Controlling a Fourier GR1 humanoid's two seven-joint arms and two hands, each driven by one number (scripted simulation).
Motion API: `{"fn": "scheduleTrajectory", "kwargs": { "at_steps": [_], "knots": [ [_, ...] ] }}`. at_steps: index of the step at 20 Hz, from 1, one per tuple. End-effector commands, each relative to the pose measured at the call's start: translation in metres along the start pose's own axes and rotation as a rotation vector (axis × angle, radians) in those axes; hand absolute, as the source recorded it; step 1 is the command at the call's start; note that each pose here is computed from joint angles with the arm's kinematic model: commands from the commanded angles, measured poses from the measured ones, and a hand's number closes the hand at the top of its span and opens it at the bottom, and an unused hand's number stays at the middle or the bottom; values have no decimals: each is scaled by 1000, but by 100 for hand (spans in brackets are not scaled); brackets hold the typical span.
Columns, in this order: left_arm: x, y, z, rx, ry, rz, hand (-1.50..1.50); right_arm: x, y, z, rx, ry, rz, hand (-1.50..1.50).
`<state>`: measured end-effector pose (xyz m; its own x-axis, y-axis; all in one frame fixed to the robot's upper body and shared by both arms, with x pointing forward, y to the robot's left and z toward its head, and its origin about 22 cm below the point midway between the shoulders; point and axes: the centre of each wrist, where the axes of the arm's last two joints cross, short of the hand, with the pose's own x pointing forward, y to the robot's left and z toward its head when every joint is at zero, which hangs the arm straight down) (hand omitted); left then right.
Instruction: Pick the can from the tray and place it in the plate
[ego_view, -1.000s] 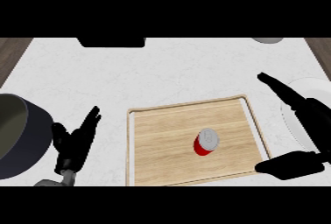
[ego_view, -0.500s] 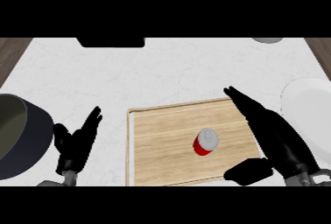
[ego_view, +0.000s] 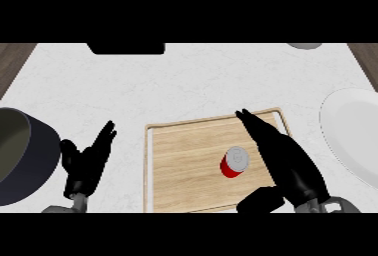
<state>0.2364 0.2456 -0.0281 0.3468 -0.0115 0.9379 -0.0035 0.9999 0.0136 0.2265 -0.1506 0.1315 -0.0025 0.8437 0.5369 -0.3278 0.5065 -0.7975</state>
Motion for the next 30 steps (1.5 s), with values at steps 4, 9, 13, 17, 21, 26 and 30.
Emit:
{"fn": "scheduleTrajectory", "kwargs": {
  "at_steps": [4, 9, 13, 17, 21, 26, 30],
  "knots": [
    [-2, 2, -6, 9, 35, 2, 0, -9, 25, -16, -17, 63, 92, -150],
    [-9, -7, -12, 8, 21, 2, 0, 5, 36, -8, -42, 97, 109, -150],
    [-9, -4, 3, -22, 41, -2, 0, -16, 40, -14, 8, 104, 105, -150],
    [-13, -5, 19, -26, 41, 15, 0, 8, 56, -43, 50, 101, 129, -150],
    [-10, 1, 0, -2, 37, 17, 0, -20, 43, -39, 124, 106, 221, 150],
    [2, -12, 1, -30, 35, -2, 0, -29, 56, -50, 73, 45, 253, 150],
    [-16, 4, -5, 0, 38, 7, 0, -12, 47, -54, 36, 30, 285, 150]
  ]
}}
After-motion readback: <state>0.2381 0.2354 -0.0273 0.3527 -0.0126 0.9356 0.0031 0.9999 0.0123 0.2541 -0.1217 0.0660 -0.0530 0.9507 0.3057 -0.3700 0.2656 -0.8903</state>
